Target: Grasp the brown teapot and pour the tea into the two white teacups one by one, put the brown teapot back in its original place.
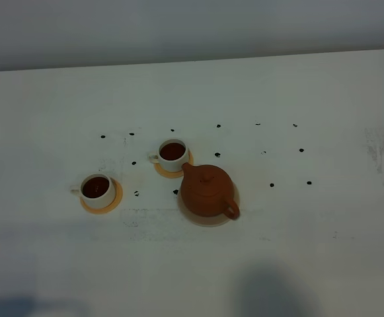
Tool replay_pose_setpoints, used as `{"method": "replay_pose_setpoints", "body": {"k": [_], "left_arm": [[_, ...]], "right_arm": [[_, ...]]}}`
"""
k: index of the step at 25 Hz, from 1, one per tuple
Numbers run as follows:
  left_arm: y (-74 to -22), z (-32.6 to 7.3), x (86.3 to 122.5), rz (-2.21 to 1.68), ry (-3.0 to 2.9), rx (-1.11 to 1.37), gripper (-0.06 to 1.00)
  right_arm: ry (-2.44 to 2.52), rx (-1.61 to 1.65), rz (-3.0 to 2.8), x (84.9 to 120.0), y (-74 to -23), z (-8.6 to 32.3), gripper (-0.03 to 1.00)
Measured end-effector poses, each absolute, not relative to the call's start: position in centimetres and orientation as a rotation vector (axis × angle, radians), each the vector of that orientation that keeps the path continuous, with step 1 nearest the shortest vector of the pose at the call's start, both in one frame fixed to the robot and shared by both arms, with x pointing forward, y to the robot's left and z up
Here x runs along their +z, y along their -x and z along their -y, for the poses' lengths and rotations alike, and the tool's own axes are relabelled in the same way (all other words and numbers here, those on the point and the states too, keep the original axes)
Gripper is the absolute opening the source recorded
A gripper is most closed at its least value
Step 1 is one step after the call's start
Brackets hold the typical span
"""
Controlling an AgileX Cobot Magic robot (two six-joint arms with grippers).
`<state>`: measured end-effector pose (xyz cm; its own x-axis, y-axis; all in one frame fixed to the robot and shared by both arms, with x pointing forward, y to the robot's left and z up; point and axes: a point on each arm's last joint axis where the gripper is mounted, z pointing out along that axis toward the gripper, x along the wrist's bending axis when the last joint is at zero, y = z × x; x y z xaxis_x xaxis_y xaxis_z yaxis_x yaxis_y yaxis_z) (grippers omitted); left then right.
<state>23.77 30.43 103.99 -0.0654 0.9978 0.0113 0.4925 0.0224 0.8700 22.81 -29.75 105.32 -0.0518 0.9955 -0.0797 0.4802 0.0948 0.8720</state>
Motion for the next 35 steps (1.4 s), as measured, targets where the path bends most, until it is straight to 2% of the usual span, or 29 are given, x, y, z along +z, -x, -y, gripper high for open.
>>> {"method": "replay_pose_setpoints", "body": {"k": [35], "left_arm": [[-23.77, -30.43, 103.99, -1.635, -1.543, 0.966, 0.3]], "right_arm": [[-1.48, 0.881, -1.634, 105.32, -22.81, 29.75, 0.22]]}}
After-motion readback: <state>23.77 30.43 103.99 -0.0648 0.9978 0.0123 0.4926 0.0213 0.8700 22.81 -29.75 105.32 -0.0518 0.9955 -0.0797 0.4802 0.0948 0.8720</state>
